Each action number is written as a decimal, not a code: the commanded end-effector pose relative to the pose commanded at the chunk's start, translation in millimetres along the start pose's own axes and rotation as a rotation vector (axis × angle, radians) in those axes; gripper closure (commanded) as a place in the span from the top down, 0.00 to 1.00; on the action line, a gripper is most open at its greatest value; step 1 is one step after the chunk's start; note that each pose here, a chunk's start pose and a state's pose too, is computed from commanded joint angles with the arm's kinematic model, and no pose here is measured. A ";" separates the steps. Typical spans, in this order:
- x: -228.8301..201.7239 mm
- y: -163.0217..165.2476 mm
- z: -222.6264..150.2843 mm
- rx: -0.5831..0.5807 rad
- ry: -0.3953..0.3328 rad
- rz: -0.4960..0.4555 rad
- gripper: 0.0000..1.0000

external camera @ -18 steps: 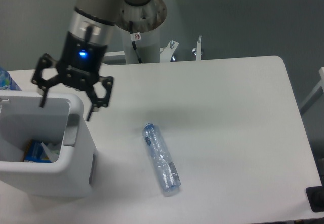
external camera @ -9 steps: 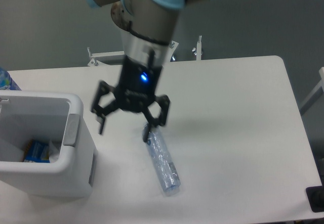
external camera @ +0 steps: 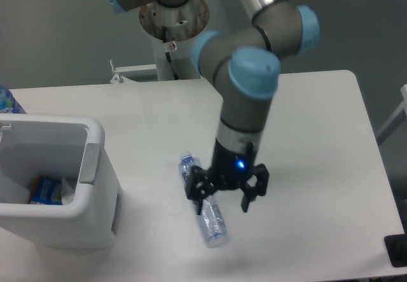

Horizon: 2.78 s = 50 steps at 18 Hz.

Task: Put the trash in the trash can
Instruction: 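Move the gripper over the clear water bottle, then lower the gripper around the bottle's cap end and close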

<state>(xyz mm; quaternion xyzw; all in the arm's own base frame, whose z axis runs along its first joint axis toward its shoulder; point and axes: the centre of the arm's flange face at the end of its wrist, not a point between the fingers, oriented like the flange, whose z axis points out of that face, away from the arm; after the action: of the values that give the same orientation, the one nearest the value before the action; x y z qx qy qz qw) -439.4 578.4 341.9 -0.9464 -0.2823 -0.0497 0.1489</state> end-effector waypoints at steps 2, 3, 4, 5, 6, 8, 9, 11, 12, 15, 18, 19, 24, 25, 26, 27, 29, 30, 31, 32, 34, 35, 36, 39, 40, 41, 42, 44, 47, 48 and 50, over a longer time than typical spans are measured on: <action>-2.2 -5.4 10.7 -0.072 0.017 -0.014 1.00; -4.3 -8.6 15.4 -0.086 0.021 -0.017 1.00; -6.3 -10.9 20.9 -0.097 0.023 -0.020 1.00; -3.2 -14.1 28.0 -0.103 0.025 -0.014 1.00; -0.9 -15.5 36.0 -0.115 0.016 -0.008 1.00; 3.9 -11.0 56.6 -0.177 -0.031 0.007 1.00; 7.9 -9.5 63.1 -0.202 -0.053 0.016 1.00; 13.5 -7.3 76.7 -0.227 -0.068 0.029 1.00; 16.0 -5.7 81.5 -0.231 -0.068 0.033 1.00; 24.1 0.0 99.2 -0.263 -0.088 0.049 1.00; 37.7 5.1 109.9 -0.293 -0.137 0.081 1.00; 37.5 8.9 112.1 -0.302 -0.149 0.083 1.00; 38.6 14.2 127.0 -0.334 -0.196 0.095 1.00; 41.0 15.1 130.7 -0.341 -0.210 0.098 1.00; 45.3 15.4 135.3 -0.343 -0.225 0.106 1.00; 47.4 14.0 136.0 -0.329 -0.239 0.111 1.00; 46.9 13.4 139.4 -0.312 -0.252 0.112 1.00; 48.8 14.1 141.4 -0.313 -0.253 0.106 1.00; 48.0 14.8 144.6 -0.316 -0.255 0.098 1.00; 49.9 14.8 145.8 -0.314 -0.257 0.095 1.00; 47.1 15.8 149.2 -0.324 -0.290 0.096 0.99; 50.3 16.5 153.4 -0.332 -0.305 0.104 0.97; 52.5 16.1 154.8 -0.333 -0.314 0.109 0.95; 51.5 11.6 157.6 -0.317 -0.324 0.058 0.80; 51.3 10.4 157.9 -0.306 -0.326 0.055 0.76; 51.2 9.5 157.5 -0.296 -0.329 0.056 0.71; 51.1 9.5 157.8 -0.292 -0.329 0.056 0.68; 50.9 10.1 158.3 -0.294 -0.330 0.056 0.63; 52.8 9.4 155.2 -0.289 -0.329 0.057 0.59; 53.0 9.9 154.8 -0.291 -0.329 0.057 0.58; 53.7 9.8 152.1 -0.288 -0.328 0.057 0.56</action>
<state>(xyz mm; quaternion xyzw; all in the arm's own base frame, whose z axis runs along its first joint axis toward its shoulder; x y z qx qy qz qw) -387.6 645.6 204.3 -0.9609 -0.2657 0.0694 -0.0342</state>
